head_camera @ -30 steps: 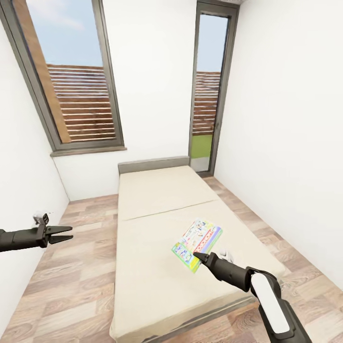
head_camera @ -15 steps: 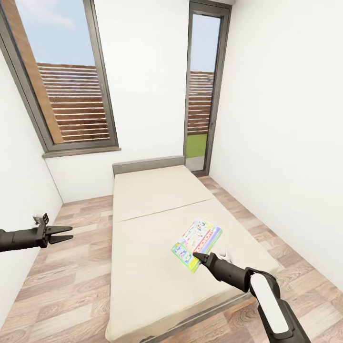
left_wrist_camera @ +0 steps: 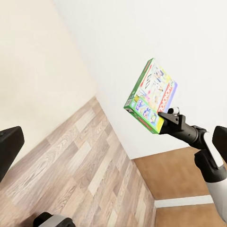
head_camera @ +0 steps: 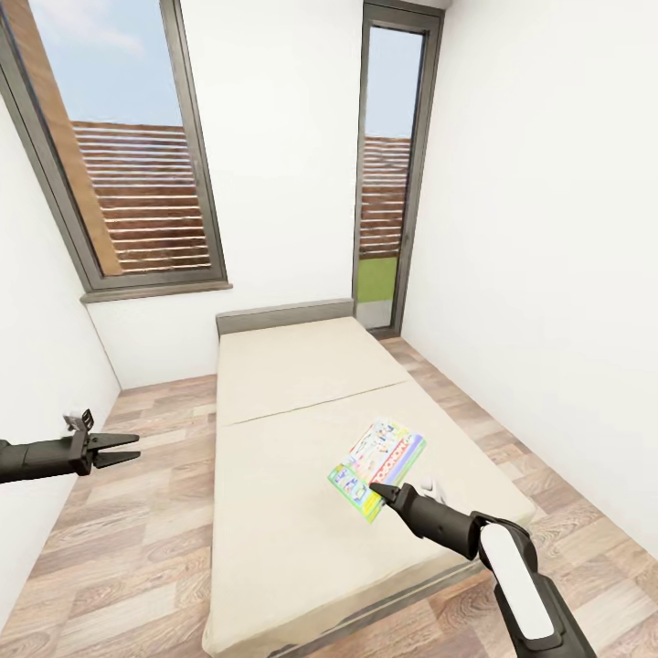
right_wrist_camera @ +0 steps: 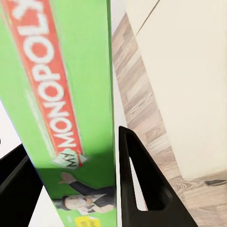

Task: Put all the toys in the child's room - the three board games (two on the bed and one on the table), the two jigsaw puzzles on the table, and the tennis ball on the table - inside the toy box on the table in the child's room.

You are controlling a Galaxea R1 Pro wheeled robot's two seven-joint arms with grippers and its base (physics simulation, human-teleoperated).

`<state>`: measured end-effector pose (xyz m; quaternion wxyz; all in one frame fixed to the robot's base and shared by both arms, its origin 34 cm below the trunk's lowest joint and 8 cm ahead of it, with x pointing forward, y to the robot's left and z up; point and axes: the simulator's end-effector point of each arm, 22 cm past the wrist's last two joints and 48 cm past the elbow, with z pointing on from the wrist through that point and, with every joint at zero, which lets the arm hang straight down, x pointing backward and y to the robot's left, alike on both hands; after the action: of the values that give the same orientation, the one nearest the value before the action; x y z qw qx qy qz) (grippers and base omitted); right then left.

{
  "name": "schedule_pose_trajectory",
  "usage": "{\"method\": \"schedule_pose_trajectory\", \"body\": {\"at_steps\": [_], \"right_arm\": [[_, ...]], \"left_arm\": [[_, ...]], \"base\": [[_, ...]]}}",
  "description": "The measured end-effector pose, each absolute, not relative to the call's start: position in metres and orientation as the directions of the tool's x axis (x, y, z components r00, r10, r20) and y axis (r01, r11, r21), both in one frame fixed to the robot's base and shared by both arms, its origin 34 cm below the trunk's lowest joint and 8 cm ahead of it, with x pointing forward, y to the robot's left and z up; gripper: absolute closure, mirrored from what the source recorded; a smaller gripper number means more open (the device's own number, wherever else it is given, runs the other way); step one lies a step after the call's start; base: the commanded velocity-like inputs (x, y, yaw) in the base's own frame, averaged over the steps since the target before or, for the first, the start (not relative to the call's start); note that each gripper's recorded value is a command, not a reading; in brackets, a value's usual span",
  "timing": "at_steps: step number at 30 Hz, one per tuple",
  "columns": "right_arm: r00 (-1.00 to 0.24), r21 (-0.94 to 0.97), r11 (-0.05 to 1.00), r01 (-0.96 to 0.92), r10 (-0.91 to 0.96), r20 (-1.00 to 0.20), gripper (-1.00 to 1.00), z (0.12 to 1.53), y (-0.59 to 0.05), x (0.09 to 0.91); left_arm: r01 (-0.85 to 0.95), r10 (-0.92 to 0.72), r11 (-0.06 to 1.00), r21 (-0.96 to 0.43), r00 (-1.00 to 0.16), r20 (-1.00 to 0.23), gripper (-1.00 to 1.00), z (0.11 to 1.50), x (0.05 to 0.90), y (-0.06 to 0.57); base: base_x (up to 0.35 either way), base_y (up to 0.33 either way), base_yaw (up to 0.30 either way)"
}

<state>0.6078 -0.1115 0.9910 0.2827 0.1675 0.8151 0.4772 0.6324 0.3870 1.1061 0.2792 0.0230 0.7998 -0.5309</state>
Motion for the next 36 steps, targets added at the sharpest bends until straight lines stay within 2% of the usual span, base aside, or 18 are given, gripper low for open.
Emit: {"method": "schedule_pose_trajectory", "body": {"at_steps": [11,24,36], "right_arm": [[-0.786,0.874,0.485,0.003,0.542,-0.298,1.00,0.991,-0.110,0.607],[-0.789,0.873,0.487,0.012,0.541,-0.291,1.00,0.986,-0.110,0.607],[-0.791,0.872,0.490,0.018,0.540,-0.287,1.00,0.982,-0.111,0.607]], "left_arm": [[0.331,-0.260,0.435,-0.837,-0.844,-0.469,-1.00,1.105,0.633,0.387],[0.323,-0.260,0.435,-0.840,-0.848,-0.461,-1.00,1.100,0.634,0.387],[0.317,-0.260,0.435,-0.843,-0.852,-0.455,-1.00,1.096,0.634,0.387]], "base": [[0.000,0.000,-0.061],[-0.054,-0.013,-0.232],[-0.027,-0.114,-0.255]]}}
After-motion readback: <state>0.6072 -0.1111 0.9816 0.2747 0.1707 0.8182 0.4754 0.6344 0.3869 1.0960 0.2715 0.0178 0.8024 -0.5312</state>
